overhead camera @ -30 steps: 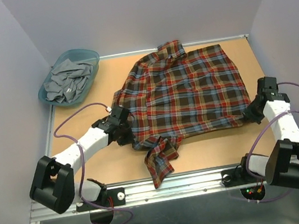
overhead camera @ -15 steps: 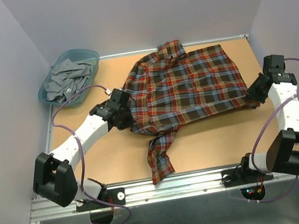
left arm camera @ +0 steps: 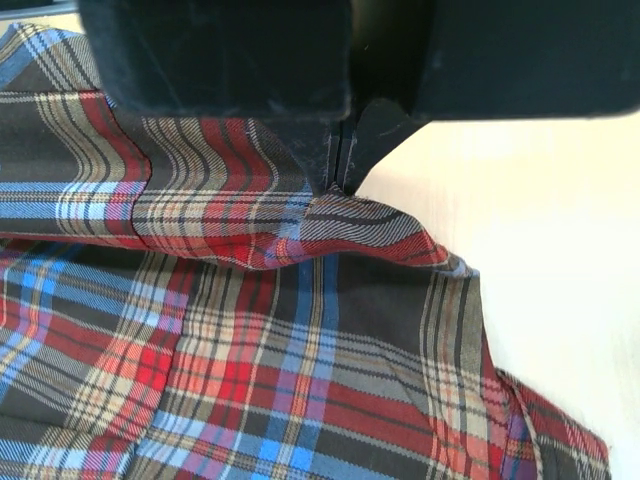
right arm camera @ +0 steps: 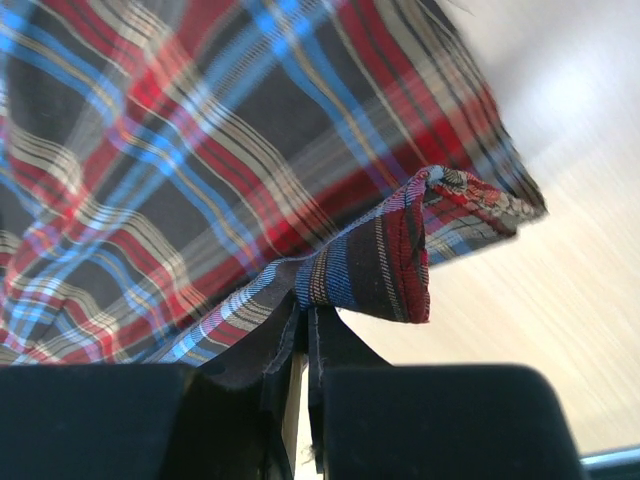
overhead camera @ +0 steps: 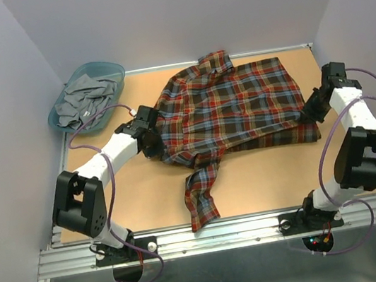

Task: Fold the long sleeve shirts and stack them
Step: Fold the shirt

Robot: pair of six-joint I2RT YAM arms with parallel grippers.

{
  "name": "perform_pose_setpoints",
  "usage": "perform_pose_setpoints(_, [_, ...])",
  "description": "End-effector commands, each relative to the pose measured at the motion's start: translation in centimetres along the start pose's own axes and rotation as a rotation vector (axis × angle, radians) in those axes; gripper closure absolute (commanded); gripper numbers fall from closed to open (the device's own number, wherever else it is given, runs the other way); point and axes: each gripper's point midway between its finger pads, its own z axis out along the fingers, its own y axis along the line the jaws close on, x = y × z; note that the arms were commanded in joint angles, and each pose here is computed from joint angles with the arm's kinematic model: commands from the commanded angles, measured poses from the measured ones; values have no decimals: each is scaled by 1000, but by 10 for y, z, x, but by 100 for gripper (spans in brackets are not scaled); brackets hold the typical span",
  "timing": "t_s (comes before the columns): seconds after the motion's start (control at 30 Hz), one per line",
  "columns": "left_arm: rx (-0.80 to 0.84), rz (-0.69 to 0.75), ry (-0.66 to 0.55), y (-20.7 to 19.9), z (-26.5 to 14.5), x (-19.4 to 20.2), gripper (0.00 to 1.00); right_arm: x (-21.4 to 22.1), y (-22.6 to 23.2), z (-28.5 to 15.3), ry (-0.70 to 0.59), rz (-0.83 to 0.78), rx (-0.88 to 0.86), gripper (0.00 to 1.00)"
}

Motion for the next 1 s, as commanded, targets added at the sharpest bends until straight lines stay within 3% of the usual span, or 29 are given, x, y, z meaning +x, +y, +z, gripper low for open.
perform_pose_setpoints(0.0, [-33, 15, -59, 9, 1, -28, 100, -53, 33, -11, -155, -49, -74, 92])
perform_pose_setpoints(0.43, [-44, 1, -41, 8, 33, -53, 100, -63, 53, 43, -87, -81, -33, 87])
perform_pose_setpoints(0.73, [-66, -14, -21, 18, 42, -46, 97, -66, 82, 70, -56, -137, -46, 83])
perform_pose_setpoints(0.9, [-67, -39, -41, 25, 42, -54, 85, -73, 81, 75, -77, -137, -13, 66])
perform_pose_setpoints(0.97, [-55, -44, -66, 23, 38, -64, 73, -81, 80, 70, -112, -135, 4, 55])
